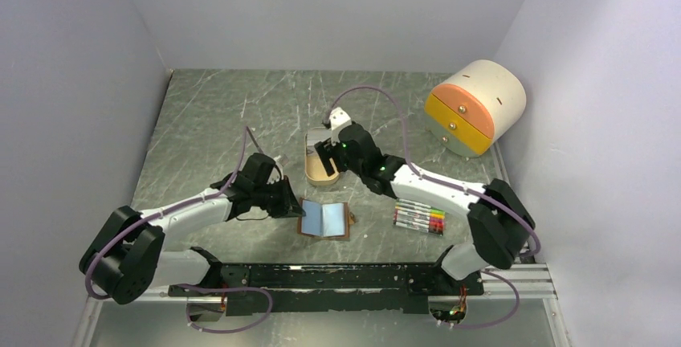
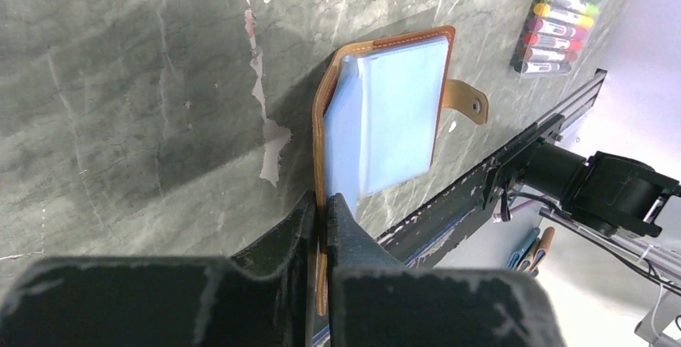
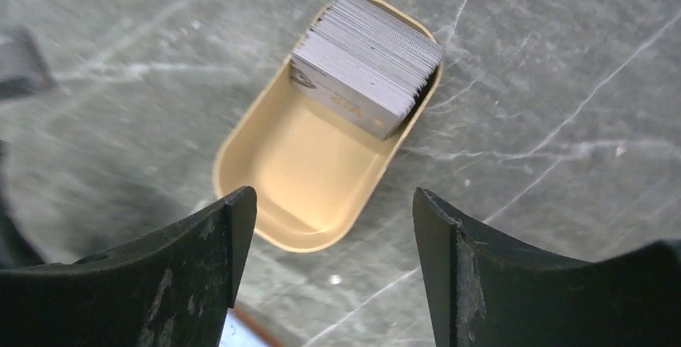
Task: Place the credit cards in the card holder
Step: Pick up the credit card from the storage box.
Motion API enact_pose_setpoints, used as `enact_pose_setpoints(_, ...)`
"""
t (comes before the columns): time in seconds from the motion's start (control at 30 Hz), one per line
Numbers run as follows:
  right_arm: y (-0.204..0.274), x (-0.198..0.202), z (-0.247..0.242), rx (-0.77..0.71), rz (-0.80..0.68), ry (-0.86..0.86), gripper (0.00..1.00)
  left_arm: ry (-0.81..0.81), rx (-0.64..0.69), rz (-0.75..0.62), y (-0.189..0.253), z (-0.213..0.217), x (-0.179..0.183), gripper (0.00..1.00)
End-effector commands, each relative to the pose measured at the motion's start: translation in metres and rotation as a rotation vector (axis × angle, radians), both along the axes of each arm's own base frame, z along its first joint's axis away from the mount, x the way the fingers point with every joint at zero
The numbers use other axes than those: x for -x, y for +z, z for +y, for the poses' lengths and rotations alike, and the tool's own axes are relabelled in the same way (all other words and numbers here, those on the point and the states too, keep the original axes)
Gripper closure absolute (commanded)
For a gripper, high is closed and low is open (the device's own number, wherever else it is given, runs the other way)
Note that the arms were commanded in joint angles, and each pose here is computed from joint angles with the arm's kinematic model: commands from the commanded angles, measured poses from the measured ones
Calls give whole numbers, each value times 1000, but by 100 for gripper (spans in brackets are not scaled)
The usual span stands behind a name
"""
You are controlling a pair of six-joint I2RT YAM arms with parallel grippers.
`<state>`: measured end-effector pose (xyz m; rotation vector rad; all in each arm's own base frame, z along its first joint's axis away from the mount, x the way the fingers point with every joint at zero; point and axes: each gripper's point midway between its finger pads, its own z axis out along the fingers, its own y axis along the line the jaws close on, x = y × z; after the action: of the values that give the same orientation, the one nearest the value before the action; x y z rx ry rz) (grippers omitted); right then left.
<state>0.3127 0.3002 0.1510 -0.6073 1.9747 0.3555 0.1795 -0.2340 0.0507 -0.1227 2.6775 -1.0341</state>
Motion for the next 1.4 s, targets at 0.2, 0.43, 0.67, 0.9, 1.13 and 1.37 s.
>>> enact_pose_setpoints(0.2, -13, -51, 21, 320, -272, 377, 24, -2, -6, -33, 6, 4, -2, 91)
enact_pose_setpoints(0.43, -46, -79, 31, 482, -301, 474, 21, 0, -4, -42, 10, 5, -1, 91)
enact_pose_setpoints(0.67, -62, -95, 36, 567, -319, 519, 21, 4, -6, -48, 13, 6, 0, 91)
enact_pose_setpoints(0.9, -71, -109, 30, 649, -400, 502, 22, 2, 3, -57, 20, 6, 0, 91)
enact_pose_setpoints(1.13, -80, -117, 28, 677, -400, 477, 28, 7, 5, -56, 20, 7, 1, 91)
enact_pose_setpoints(1.37, -68, -120, 25, 677, -430, 457, 39, 10, 0, -61, 20, 8, 1, 91)
